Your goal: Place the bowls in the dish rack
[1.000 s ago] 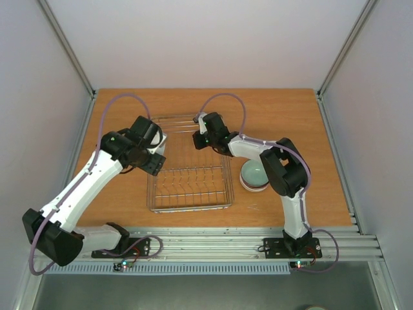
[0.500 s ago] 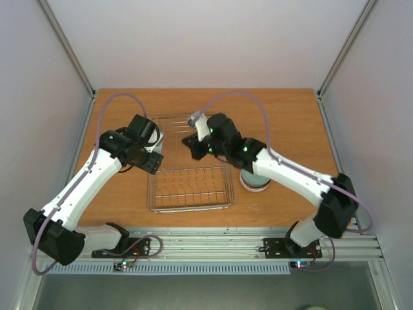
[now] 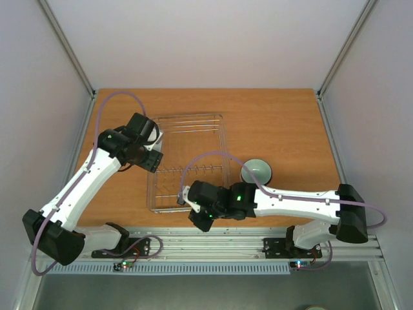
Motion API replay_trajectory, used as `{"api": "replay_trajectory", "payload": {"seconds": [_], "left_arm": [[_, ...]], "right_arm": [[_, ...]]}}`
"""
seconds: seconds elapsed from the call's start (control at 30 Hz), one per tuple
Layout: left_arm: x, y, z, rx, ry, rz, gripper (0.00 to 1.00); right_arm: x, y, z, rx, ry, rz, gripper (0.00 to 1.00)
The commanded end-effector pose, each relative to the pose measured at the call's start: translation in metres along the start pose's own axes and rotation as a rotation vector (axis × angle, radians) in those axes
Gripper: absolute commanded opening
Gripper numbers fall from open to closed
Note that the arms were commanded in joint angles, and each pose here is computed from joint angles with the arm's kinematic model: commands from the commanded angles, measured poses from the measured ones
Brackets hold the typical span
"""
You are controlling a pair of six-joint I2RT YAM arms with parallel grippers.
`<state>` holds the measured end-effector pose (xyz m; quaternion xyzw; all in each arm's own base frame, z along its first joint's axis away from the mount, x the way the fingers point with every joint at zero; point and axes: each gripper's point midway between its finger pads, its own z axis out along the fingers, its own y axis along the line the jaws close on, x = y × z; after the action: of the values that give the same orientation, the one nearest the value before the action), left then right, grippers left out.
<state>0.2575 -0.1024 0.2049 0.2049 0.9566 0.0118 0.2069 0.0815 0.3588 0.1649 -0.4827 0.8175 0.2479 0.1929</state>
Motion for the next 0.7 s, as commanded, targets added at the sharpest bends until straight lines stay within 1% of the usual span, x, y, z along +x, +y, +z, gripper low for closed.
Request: {"api": "replay_trajectory", "payload": {"seconds": [0.0, 0.13, 0.3, 0.33, 0.47, 0.67], "left_arm": [[-0.023, 0.007, -0.020, -0.016, -0.110, -0.032, 0.00], [-0.019, 0.009, -0.018, -0.020, -0.106, -0.039, 0.00], [-0.017, 0.008, -0.021, 0.001, -0.107, -0.046, 0.00], [-0.017, 0.007, -0.022, 0.009, -0.106, -0.076, 0.00], [-0.021, 0.007, -0.025, 0.019, -0.112, -0.090, 0.00], [-0.019, 0.004, -0.018, 0.033, -0.090, -0.094, 0.00]], "right_arm": [[0.021, 0.009, 0.016, 0.014, 0.101, -0.007, 0.01], [0.027, 0.008, 0.036, 0.032, 0.138, -0.014, 0.01], [0.036, -0.004, 0.055, 0.091, 0.174, -0.029, 0.01], [0.038, -0.006, 0.058, 0.098, 0.181, -0.032, 0.01], [0.038, -0.016, 0.066, 0.144, 0.180, -0.044, 0.01], [0.033, -0.030, 0.075, 0.181, 0.179, -0.050, 0.01]]}}
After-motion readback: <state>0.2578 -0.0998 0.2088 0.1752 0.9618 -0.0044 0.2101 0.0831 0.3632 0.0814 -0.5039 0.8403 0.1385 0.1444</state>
